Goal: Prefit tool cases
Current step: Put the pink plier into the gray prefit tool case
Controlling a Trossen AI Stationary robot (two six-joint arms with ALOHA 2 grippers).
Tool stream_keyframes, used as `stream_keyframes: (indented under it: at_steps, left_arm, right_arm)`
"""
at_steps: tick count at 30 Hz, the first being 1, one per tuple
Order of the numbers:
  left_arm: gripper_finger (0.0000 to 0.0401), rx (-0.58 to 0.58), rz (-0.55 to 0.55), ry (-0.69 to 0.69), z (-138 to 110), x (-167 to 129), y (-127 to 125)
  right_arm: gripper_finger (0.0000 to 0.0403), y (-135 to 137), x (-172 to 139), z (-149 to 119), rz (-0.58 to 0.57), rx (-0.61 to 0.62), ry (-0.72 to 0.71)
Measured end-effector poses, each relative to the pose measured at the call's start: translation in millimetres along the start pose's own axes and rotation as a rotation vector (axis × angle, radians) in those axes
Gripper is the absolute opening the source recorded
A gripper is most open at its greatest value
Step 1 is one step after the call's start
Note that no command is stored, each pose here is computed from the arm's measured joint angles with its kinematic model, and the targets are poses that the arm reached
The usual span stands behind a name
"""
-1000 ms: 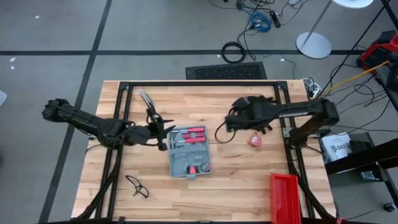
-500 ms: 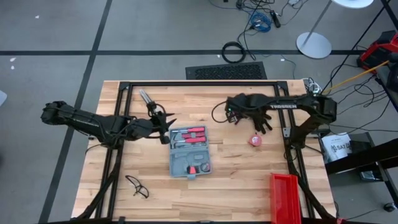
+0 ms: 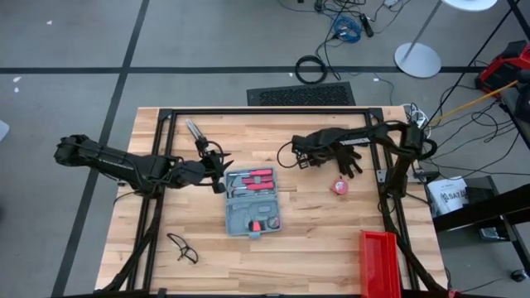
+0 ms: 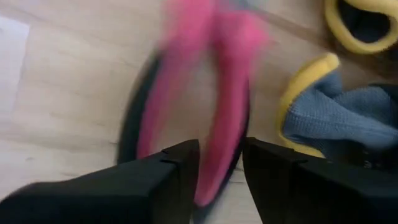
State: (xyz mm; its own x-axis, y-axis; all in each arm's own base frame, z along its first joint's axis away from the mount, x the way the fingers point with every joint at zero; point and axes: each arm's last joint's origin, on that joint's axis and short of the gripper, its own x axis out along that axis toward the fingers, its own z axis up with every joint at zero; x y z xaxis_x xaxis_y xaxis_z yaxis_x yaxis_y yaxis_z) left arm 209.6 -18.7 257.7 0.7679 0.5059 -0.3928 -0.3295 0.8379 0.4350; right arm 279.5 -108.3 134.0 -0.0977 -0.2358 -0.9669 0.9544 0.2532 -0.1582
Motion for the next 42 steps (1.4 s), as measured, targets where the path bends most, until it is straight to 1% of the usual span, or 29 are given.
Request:
stream_keyframes:
  at_steps: [3,7,11,15,17,19,20,22,26,30,33,35,38,42]
  left_arm:
    - [0.0111,0.0,-0.001,-0.001,0.0,-0.1,-0.2]
    - [0.0111,-0.009,-0.001,0.001,-0.2,-0.1,-0.2]
    - [0.0111,-0.019,-0.003,0.006,-0.7,-0.2,-0.6]
    - [0.0111,-0.021,-0.004,0.004,-0.5,-0.4,-0.8]
    - [0.0111,-0.02,-0.004,0.005,-0.6,-0.4,-0.8]
    - [0.0111,-0.018,-0.006,0.005,-0.7,-0.7,-1.2]
    - [0.0111,-0.015,-0.009,0.005,-0.7,-1.2,-1.7]
    - [0.0111,-0.016,-0.014,-0.003,-0.2,-3.3,-1.8]
    - [0.0112,-0.037,-0.023,-0.041,2.7,-12.6,2.5]
    - [0.0112,-0.099,-0.039,-0.138,9.1,-32.4,12.9]
    - [0.0112,-0.141,-0.051,-0.198,11.0,-47.3,21.9]
    - [0.0112,-0.186,-0.06,-0.231,11.5,-55.3,27.3]
    - [0.0112,-0.214,-0.073,-0.256,11.4,-62.2,30.6]
    - [0.0112,-0.22,-0.089,-0.258,11.3,-64.1,28.9]
  right_arm:
    - [0.0103,0.2,12.4,4.7,0.021,-0.04,0.082]
    - [0.0042,0.0,20.2,8.7,0.046,-0.147,0.132]
    - [0.0039,-1.4,13.2,9.9,0.07,-0.217,0.119]
    - [0.0039,-3.7,-13.8,14.9,0.124,-0.288,0.033]
    - [0.0039,-3.9,-38.9,17.0,0.188,-0.339,-0.044]
    - [0.0039,-1.8,-63.1,14.8,0.263,-0.437,-0.131]
    - [0.0039,0.6,-71.0,10.5,0.286,-0.477,-0.161]
    - [0.0039,8.6,-79.8,-3.2,0.321,-0.593,-0.192]
    - [0.0039,35.8,-97.1,-27.3,0.417,-0.735,-0.262]
    - [0.0039,70.3,-94.0,-51.1,0.428,-0.89,-0.275]
    - [0.0039,102.1,-100.0,-63.4,0.458,-0.994,-0.312]
    - [0.0039,122.9,-96.4,-72.8,0.449,-1.072,-0.306]
    - [0.0039,151.1,-89.6,-84.3,0.403,-1.197,-0.274]
    - [0.0039,177.0,-87.1,-89.3,0.361,-1.296,-0.247]
